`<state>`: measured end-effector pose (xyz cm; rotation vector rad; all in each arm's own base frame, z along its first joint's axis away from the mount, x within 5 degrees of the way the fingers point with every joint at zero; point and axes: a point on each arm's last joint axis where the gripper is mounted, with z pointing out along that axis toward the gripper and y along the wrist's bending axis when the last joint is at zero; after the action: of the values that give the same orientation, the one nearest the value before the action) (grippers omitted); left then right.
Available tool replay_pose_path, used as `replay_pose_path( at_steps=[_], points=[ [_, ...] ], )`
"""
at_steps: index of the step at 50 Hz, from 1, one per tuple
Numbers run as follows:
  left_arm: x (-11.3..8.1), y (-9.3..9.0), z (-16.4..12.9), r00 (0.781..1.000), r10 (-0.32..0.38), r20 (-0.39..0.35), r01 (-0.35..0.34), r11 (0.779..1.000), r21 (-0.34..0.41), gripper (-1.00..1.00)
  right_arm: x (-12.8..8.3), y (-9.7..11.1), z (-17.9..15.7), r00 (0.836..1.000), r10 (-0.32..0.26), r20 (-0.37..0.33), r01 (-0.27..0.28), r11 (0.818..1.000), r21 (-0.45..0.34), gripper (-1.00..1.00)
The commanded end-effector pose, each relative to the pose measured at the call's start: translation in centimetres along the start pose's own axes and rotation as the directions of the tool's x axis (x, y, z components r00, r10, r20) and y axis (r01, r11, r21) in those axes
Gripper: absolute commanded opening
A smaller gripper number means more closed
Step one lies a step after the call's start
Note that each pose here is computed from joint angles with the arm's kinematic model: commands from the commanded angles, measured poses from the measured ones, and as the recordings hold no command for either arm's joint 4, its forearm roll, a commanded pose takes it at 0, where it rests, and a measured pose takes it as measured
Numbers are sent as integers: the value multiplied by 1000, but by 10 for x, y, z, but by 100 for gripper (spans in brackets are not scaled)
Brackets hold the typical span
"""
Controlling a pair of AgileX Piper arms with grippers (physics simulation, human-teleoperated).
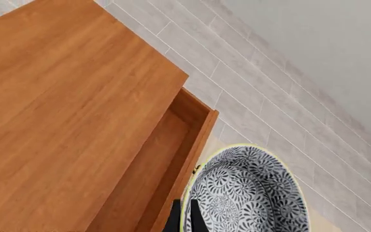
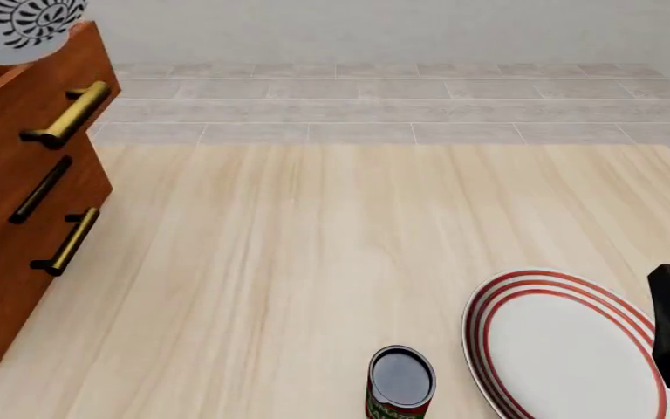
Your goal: Put the bowl on top of the cabinet.
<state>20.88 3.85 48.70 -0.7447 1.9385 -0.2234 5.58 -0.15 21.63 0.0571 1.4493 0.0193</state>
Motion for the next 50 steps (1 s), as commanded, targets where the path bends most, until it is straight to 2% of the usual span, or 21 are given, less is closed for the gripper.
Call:
replay_pose_path(
  at_steps=[1, 29, 50],
  points=[
    [-7, 5, -5, 999, -26, 28, 26, 999, -18, -100, 0, 0, 0, 1000, 0, 0, 0, 1000, -2, 100],
    [-23, 26, -5, 995, -39, 88, 48, 993, -108, -100, 0, 0, 0, 1000, 2, -1, -2, 1000, -1, 100],
    [-32, 39, -5, 989, -81, 127, 101, 982, -158, -100, 0, 0, 0, 1000, -2, -2, 2, 1000, -2, 100]
  ],
)
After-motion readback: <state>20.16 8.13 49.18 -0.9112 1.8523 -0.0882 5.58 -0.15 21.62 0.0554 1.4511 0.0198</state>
